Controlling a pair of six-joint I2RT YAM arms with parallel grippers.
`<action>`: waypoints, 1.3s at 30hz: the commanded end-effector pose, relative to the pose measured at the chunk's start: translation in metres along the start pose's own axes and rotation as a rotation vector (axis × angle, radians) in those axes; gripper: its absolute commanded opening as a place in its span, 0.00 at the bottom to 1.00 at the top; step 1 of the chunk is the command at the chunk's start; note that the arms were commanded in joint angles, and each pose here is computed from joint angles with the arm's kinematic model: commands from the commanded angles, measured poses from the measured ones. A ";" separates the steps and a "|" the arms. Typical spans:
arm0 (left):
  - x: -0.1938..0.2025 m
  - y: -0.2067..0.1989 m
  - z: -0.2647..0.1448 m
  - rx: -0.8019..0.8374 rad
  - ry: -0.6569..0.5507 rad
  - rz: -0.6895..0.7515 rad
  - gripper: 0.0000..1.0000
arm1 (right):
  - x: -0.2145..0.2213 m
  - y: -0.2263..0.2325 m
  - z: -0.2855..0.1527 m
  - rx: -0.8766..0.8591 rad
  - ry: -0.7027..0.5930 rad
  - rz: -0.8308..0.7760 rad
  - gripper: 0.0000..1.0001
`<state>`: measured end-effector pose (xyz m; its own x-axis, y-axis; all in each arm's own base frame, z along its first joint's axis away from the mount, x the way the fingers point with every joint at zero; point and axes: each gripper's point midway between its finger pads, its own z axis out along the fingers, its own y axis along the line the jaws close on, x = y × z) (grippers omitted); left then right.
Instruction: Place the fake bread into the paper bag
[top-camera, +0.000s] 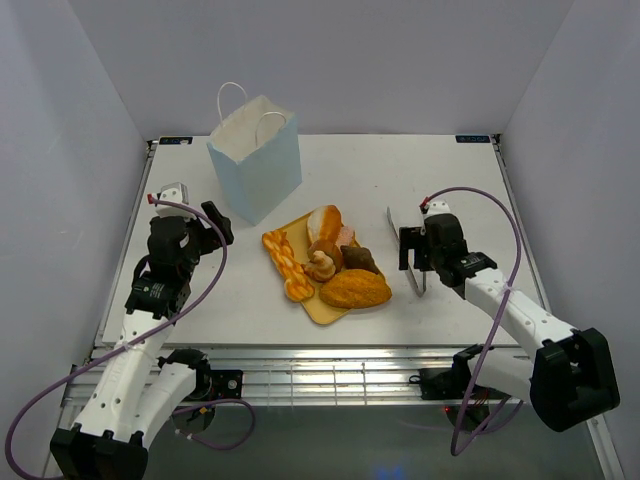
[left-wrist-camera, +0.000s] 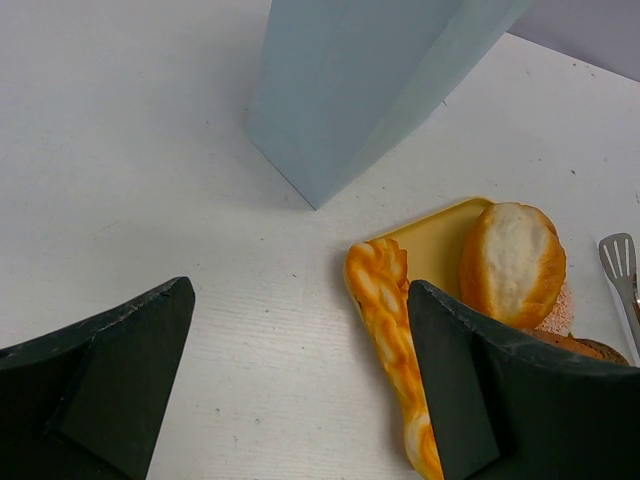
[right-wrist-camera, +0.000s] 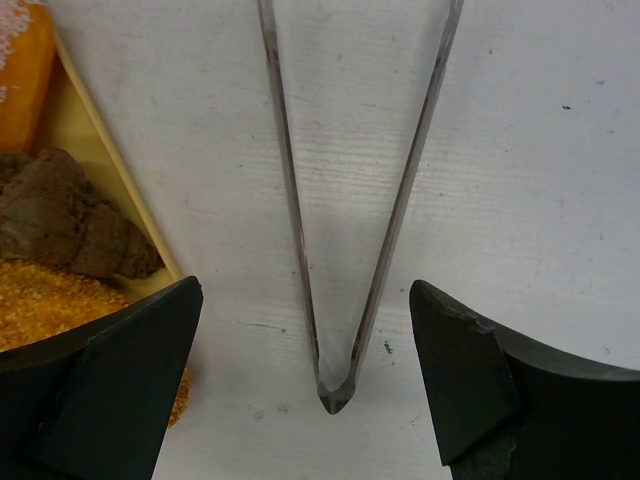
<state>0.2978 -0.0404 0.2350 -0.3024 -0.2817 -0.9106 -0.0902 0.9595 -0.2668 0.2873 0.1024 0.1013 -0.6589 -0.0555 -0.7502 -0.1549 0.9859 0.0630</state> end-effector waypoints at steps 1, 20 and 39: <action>-0.016 -0.006 -0.007 0.032 -0.041 -0.002 0.98 | -0.018 -0.010 0.007 0.082 -0.033 -0.033 0.90; -0.016 -0.015 -0.009 0.080 -0.038 -0.005 0.98 | 0.008 -0.011 0.054 0.107 0.101 -0.081 0.90; -0.016 -0.016 -0.009 0.088 -0.039 -0.002 0.98 | 0.018 -0.018 0.081 0.119 0.127 -0.025 0.95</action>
<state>0.2948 -0.0495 0.2395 -0.3048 -0.2839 -0.9091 -0.0367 0.9573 -0.2867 0.3223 0.0943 0.0265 -0.7728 -0.1257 -0.6220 -0.1102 0.9919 -0.0635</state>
